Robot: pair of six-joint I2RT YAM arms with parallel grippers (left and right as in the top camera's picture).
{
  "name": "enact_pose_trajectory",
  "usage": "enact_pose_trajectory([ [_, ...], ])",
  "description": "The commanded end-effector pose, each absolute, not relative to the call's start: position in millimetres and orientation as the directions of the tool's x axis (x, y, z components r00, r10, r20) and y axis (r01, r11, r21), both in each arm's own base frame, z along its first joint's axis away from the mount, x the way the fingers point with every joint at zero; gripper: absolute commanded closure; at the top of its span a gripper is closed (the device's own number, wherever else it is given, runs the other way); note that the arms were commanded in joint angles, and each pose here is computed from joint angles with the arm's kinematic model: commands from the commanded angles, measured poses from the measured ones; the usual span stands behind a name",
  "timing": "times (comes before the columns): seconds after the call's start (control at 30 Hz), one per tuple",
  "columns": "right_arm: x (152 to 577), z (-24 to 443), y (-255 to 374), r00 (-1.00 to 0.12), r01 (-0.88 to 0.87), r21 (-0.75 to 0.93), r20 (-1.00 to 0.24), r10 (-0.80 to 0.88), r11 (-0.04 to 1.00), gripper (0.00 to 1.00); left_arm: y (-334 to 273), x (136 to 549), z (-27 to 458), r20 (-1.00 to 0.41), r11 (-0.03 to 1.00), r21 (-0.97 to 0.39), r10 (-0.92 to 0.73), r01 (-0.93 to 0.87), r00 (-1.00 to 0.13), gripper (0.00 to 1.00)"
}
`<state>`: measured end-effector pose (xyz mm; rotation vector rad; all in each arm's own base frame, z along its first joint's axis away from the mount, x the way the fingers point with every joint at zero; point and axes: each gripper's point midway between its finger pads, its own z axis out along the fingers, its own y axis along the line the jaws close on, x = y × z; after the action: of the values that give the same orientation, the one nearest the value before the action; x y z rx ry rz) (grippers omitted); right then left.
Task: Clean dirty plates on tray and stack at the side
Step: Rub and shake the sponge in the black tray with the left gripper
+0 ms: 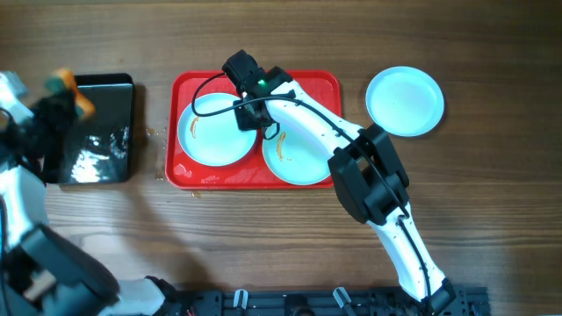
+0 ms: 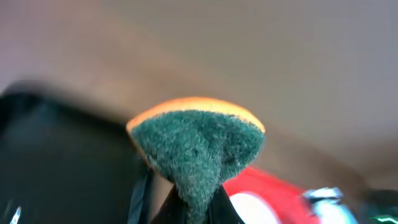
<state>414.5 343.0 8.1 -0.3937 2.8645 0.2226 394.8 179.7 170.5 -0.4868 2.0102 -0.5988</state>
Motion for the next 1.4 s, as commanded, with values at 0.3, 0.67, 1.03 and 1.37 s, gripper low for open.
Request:
enact_pose_trajectory([
  [0.3,403.5,-11.2,335.7,-0.937,-0.304,0.086,-0.205,-0.281,0.949,0.96,183.5,399.7,223.6,-0.801,0.848,-0.529,-0.484,0.039,-0.353,0.96],
  [0.67,403.1,-11.3,335.3,-0.938,-0.303,0.085,-0.203,-0.281,0.949,0.96,179.3,391.1,261.8,-0.892,0.922,-0.383,-0.354,0.055,-0.28,0.96],
  [1.03,403.7,-11.2,335.9,-0.938,-0.303,0.086,-0.206,-0.28,0.949,0.96,183.1,395.3,116.1,-0.711,0.874,-0.483,-0.426,-0.052,-0.559,0.96],
  [1.37,403.7,-11.2,335.9,-0.937,-0.303,0.086,-0.206,-0.281,0.949,0.96,161.8,398.2,313.0,-0.939,0.91,-0.341,-0.315,0.237,-0.142,0.96],
])
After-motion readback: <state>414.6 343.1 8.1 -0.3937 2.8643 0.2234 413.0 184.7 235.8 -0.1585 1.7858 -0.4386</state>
